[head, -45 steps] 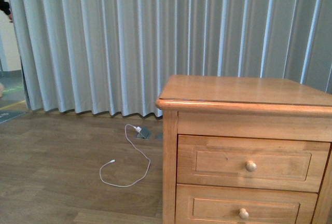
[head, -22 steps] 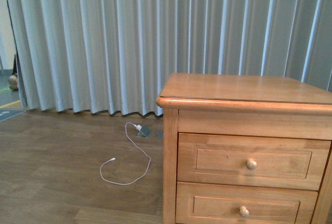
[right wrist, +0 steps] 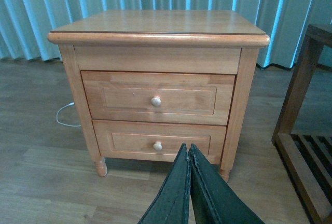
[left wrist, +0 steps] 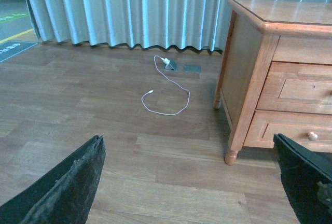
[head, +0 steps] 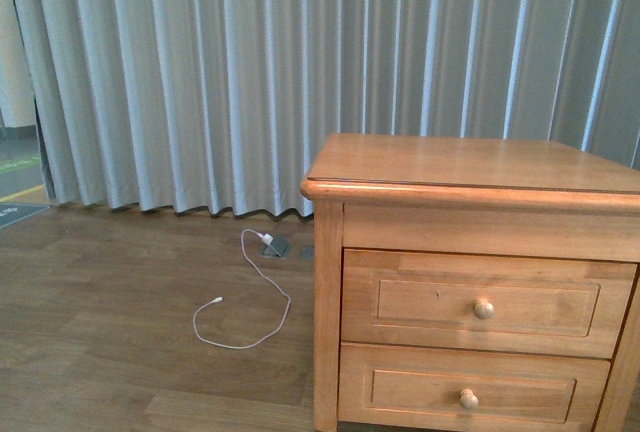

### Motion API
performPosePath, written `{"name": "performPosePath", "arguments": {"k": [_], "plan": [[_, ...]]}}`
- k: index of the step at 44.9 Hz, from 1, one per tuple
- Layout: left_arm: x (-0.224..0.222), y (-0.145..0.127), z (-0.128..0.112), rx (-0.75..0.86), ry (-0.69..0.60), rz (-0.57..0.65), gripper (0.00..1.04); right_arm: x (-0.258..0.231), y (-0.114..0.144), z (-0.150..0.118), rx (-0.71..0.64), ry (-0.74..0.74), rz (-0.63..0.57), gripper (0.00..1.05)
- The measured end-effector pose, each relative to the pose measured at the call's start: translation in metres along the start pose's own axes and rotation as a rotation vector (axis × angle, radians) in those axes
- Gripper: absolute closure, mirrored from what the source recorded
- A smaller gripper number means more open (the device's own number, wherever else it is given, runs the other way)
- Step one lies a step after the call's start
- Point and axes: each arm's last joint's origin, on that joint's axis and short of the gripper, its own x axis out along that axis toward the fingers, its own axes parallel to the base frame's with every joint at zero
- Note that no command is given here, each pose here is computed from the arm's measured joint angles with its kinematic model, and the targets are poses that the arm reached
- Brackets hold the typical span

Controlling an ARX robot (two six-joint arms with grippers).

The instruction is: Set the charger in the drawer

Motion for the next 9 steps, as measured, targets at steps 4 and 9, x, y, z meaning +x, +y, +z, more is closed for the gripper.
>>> {"name": "performPosePath", "arguments": {"k": [4,9], "plan": [[0.0000,0.0000,0.0000,0.000,0.000,0.001,0.06,0.0000,0.0000,0.0000,0.000,0.000,0.000,0.76],[0.0000,0.0000,0.0000,0.000,0.000,0.000,0.06,0.0000,0.0000,0.0000,0.000,0.000,0.000,0.52]]}}
